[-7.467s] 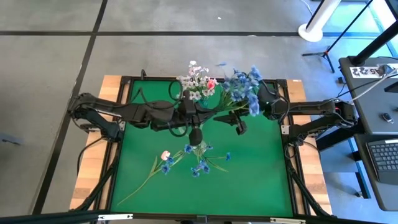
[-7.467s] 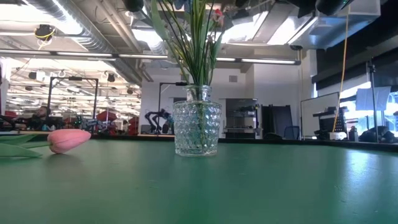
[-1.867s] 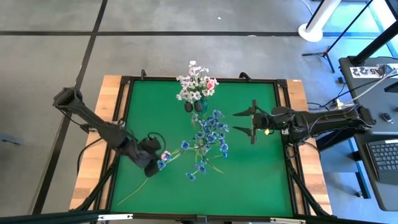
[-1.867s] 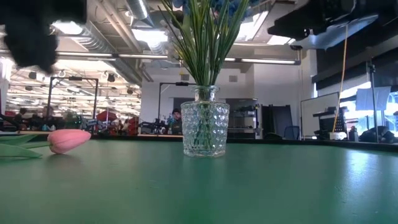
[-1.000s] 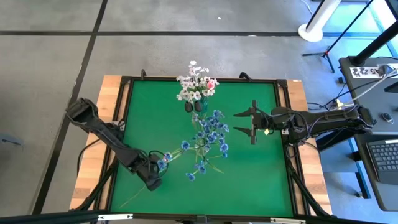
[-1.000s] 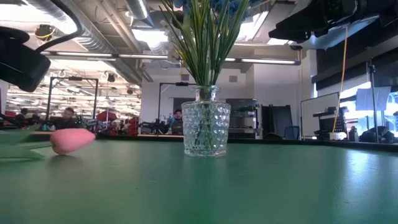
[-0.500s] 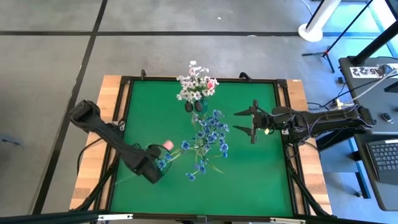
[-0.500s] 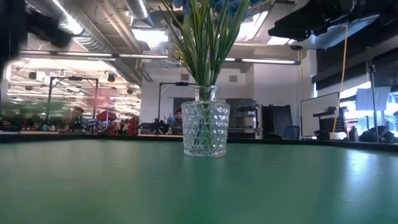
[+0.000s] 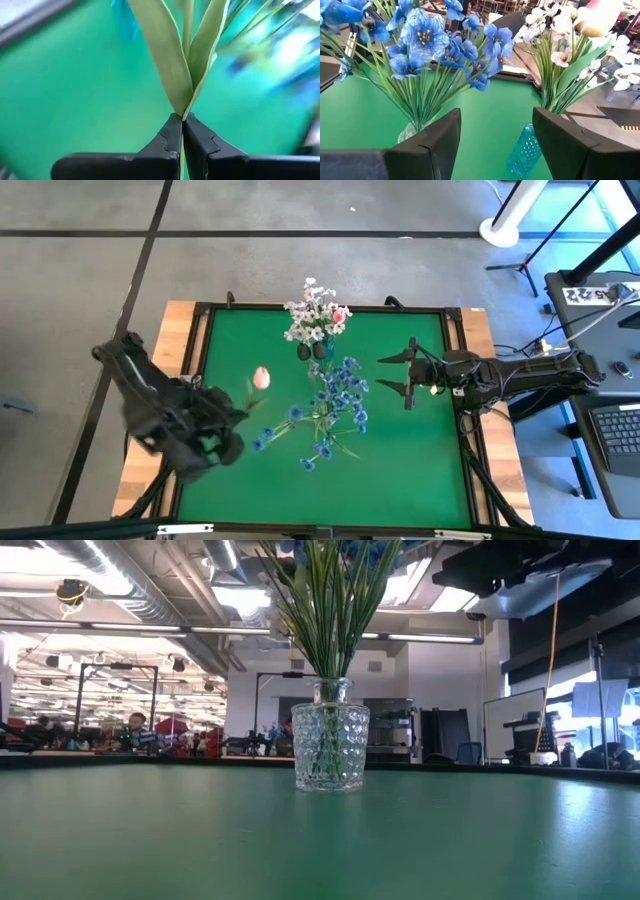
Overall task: Sort flowers into vase by color
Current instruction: Put the pink tulip into the blue vase
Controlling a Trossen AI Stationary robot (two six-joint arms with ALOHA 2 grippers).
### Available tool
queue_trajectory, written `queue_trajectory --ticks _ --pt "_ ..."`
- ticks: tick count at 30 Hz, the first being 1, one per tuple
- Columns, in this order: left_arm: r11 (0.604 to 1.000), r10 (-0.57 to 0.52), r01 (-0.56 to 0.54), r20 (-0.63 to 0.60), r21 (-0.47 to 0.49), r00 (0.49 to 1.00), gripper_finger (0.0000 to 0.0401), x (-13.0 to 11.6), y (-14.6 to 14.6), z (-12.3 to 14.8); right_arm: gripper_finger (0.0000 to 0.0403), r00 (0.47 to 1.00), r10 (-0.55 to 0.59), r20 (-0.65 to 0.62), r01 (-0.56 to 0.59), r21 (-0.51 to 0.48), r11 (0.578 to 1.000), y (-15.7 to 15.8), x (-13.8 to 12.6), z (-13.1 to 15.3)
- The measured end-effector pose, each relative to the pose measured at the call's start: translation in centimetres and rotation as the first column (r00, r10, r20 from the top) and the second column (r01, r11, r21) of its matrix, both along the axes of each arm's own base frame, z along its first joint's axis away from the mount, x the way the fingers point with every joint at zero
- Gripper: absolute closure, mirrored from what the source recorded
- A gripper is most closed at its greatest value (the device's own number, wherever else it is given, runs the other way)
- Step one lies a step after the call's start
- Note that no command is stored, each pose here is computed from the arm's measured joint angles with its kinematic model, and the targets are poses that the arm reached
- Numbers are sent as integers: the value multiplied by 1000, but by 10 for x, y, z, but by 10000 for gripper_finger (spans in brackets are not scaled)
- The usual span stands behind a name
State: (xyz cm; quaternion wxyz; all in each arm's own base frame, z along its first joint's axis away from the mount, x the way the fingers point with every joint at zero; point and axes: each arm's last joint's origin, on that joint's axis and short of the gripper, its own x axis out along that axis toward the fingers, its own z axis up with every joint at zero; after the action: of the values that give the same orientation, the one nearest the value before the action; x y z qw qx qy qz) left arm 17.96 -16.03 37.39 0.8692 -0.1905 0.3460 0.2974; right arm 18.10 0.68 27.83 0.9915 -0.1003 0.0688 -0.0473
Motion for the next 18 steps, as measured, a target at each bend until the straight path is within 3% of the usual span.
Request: queue_trajectory --ticks 6,10,14,18 --pt "957 -165 76 308 281 937 401 -11 6 44 158 999 7 41 -7 -3 1000 0 1 4" --pt "904 -258 99 348 415 901 401 -6 12 69 158 984 91 156 -93 6 996 3 1 15" --pt "849 -363 154 345 505 866 401 10 22 94 158 928 213 304 -217 -22 976 6 -1 31" --pt "773 -511 214 387 597 767 401 27 37 121 158 896 243 372 -245 -41 969 7 -3 52"
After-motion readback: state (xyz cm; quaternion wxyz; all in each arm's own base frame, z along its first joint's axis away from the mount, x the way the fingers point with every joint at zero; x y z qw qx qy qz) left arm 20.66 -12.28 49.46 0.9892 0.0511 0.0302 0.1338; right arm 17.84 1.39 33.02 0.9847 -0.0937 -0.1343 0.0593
